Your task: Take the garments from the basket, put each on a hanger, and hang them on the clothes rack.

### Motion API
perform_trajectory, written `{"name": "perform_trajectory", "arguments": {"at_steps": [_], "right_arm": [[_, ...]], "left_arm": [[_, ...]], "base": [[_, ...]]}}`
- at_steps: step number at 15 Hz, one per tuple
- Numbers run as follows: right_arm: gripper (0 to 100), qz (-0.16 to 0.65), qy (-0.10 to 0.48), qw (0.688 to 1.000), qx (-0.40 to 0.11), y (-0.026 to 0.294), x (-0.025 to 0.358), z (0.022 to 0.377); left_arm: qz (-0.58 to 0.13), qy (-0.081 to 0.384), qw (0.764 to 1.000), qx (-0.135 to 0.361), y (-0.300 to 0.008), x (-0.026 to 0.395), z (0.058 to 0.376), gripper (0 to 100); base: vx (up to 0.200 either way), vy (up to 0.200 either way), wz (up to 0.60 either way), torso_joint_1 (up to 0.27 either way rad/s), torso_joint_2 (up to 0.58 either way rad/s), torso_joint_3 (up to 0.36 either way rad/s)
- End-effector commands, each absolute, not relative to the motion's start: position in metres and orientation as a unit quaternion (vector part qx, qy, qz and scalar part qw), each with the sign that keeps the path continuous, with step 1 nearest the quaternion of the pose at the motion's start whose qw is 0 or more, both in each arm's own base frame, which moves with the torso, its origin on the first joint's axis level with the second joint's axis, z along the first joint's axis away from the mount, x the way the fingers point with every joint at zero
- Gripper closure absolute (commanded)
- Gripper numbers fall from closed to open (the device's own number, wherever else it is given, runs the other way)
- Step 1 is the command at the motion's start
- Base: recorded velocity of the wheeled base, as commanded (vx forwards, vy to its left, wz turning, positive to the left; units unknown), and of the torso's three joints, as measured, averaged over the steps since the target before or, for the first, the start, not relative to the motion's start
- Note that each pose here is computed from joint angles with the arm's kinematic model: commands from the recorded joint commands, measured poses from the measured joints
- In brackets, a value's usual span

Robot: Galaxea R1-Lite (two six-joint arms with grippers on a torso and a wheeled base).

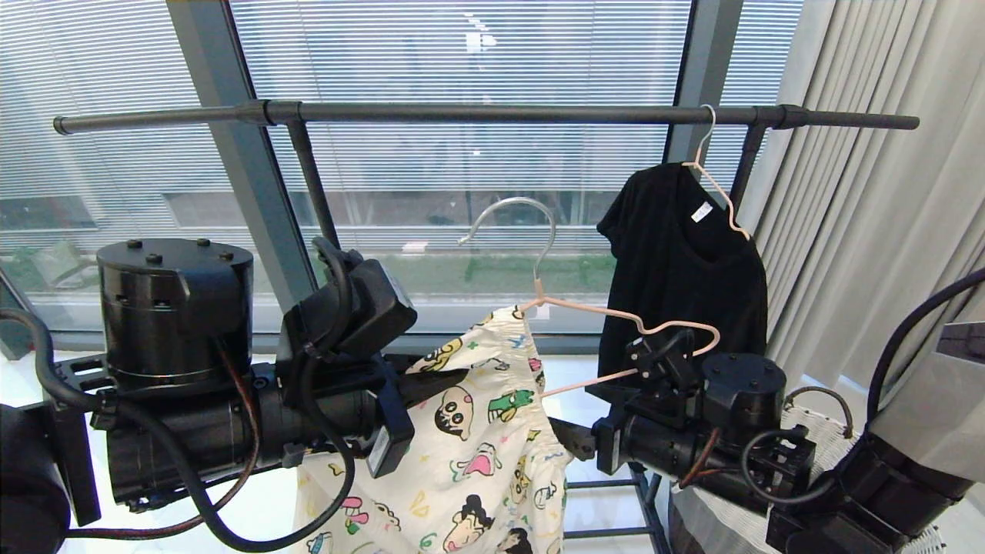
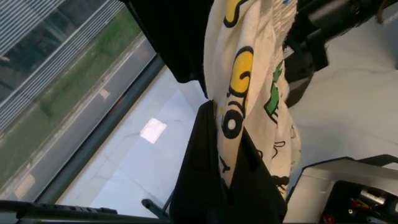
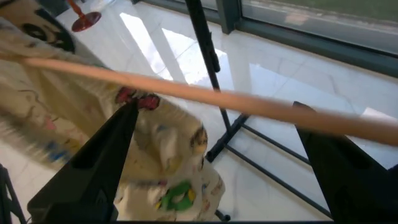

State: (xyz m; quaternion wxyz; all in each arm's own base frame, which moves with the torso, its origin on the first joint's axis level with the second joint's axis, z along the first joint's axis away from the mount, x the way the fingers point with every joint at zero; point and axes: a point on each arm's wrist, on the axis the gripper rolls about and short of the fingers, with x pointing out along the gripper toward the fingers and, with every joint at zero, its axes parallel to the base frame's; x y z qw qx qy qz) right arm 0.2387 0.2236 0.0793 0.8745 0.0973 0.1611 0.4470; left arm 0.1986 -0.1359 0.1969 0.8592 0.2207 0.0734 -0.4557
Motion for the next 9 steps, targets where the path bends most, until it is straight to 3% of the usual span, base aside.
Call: {"name": "perform_trajectory", "arguments": {"at_steps": [1, 5, 9], "right_arm": [[0, 0.452, 0.174, 0.870, 0.092, 0.229, 0.236, 0.070], [0, 0.486, 0.195, 0.849, 0.076, 0.230, 0.199, 0.056], [0, 0.486, 0.198, 0.849, 0.064, 0.247, 0.187, 0.046]], "left_arm": [[-0.456, 0.071, 0.859, 0.221, -0.136, 0.198, 0.198, 100], [-0.453, 0.078, 0.860, 0.221, -0.136, 0.202, 0.195, 100], [-0.454, 0.072, 0.860, 0.221, -0.137, 0.202, 0.198, 100]], "base": [[0.000, 0.000, 0.00, 0.000, 0.00, 0.000], [0.000, 0.000, 0.00, 0.000, 0.00, 0.000], [0.000, 0.000, 0.00, 0.000, 0.00, 0.000]]}}
